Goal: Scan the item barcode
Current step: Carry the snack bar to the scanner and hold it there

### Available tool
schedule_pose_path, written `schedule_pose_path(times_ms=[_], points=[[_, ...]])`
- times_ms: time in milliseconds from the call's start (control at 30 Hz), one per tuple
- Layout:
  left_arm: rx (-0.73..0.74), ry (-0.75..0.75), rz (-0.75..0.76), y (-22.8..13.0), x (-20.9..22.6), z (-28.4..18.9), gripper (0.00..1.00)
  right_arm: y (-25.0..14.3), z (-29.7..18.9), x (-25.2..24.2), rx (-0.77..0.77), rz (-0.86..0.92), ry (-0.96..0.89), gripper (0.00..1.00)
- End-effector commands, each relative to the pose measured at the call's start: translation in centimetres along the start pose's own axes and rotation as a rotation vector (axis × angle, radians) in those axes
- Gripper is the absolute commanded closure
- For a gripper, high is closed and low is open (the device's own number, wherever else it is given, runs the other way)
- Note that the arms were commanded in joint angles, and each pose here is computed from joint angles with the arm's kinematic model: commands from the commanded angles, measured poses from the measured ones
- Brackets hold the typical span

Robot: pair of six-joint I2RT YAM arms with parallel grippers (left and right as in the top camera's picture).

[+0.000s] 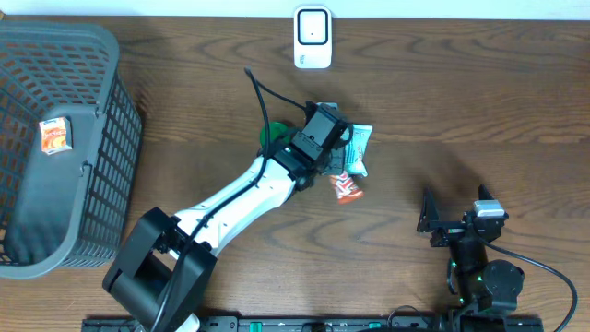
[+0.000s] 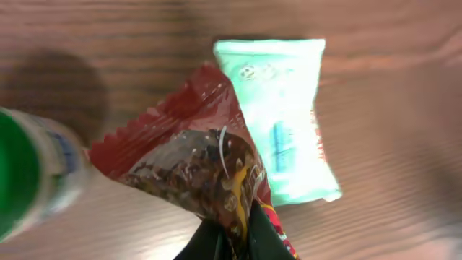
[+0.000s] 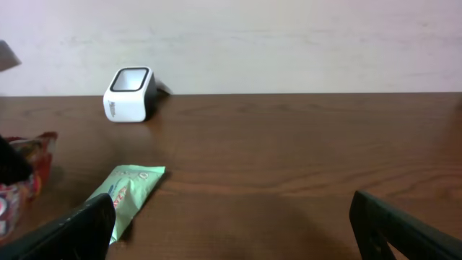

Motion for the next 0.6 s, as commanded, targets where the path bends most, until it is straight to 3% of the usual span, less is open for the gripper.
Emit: schedule_pose_path(times_ms=[0,200,233,333,400,567], points=[[0.035,0.067,0.204,-0.6,1.0,0.3,0.91,-0.1,0.0,0.1,0.003,0.006,0.003,0.01],[0.097,0.072,0.183,-1.9,1.3,0.7,0.88,-0.1,0.0,0.1,0.003,0.006,0.003,0.01],[0.096,0.072,0.183,-1.9,1.3,0.7,0.72,-0.1,0.0,0.1,0.003,0.006,0.003,0.01],[0.069,0.082,0.192,-1.1,1.3,0.1,0.4,-0.1,0.0,0.1,0.003,0.006,0.003,0.01],[0.036,0.073,0.233,0.1,0.9,-1.3,0.25,-0.1,0.0,0.1,0.003,0.006,0.003,0.01],[-0.095,0.044,0.279,4.6,-0.3,-8.6,0.23,-0.1,0.0,0.1,0.003,0.006,0.003,0.01]])
Point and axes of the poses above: each gripper's point midway between its finger pads, its own z axis out along the fingers, its own x axis along the line the jaws close on, y = z × x, the point moved 6 cm from there along -z, back along the fingers, and after that the axes turned 9 degrees about z, right-handed, at the moved point
